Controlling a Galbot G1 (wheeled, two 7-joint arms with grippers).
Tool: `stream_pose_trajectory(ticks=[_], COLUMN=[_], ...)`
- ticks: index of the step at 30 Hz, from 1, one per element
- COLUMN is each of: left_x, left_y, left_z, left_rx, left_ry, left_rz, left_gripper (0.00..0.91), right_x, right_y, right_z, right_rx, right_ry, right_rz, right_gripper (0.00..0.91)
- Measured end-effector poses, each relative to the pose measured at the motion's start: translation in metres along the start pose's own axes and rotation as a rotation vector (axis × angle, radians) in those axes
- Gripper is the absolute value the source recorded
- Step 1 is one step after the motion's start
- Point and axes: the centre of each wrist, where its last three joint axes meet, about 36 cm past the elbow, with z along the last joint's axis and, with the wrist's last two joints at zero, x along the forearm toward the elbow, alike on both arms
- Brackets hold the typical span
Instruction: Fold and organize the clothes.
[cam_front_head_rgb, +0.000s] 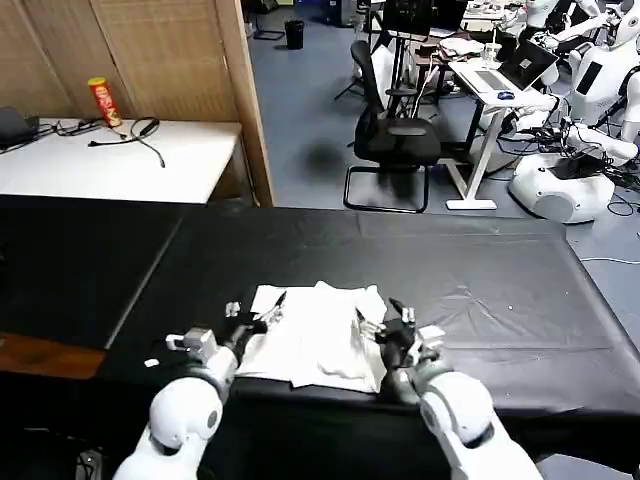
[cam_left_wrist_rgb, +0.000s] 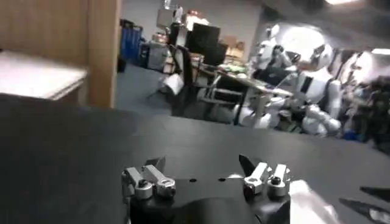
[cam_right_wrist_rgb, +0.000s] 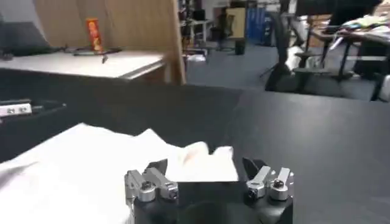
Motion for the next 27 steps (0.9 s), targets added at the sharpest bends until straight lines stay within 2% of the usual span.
stream_pose_trajectory(ticks=[7, 13, 18, 24, 25, 26, 27], left_x=[-0.003, -0.006, -0.003, 0.006, 0.007, 0.009, 0.010], left_y=[0.008, 0.015, 0.024, 0.028, 0.028, 0.029, 0.028], left_z=[0.012, 0.026, 0.042, 0.050, 0.051, 0.053, 0.054], left_rx=[0.013, 0.053, 0.112, 0.245, 0.262, 0.271, 0.276], left_ry=[0.014, 0.023, 0.042, 0.047, 0.048, 0.050, 0.052], left_rz=[-0.027, -0.035, -0.050, -0.066, -0.065, -0.065, -0.063], left_gripper=[0.878, 0.878, 0.878, 0.878, 0.858, 0.731, 0.410], right_x=[0.003, 0.031, 0.056, 0.071, 0.072, 0.073, 0.073], right_y=[0.001, -0.004, -0.008, -0.012, -0.012, -0.012, -0.011], right_z=[0.004, -0.004, -0.013, -0.016, -0.016, -0.017, -0.017], right_rx=[0.008, 0.065, 0.036, 0.023, 0.020, 0.018, 0.016], right_ry=[0.006, -0.020, -0.057, -0.074, -0.079, -0.083, -0.086], right_rz=[0.068, 0.181, 0.204, 0.217, 0.217, 0.215, 0.214], right_gripper=[0.878, 0.878, 0.878, 0.878, 0.878, 0.878, 0.878])
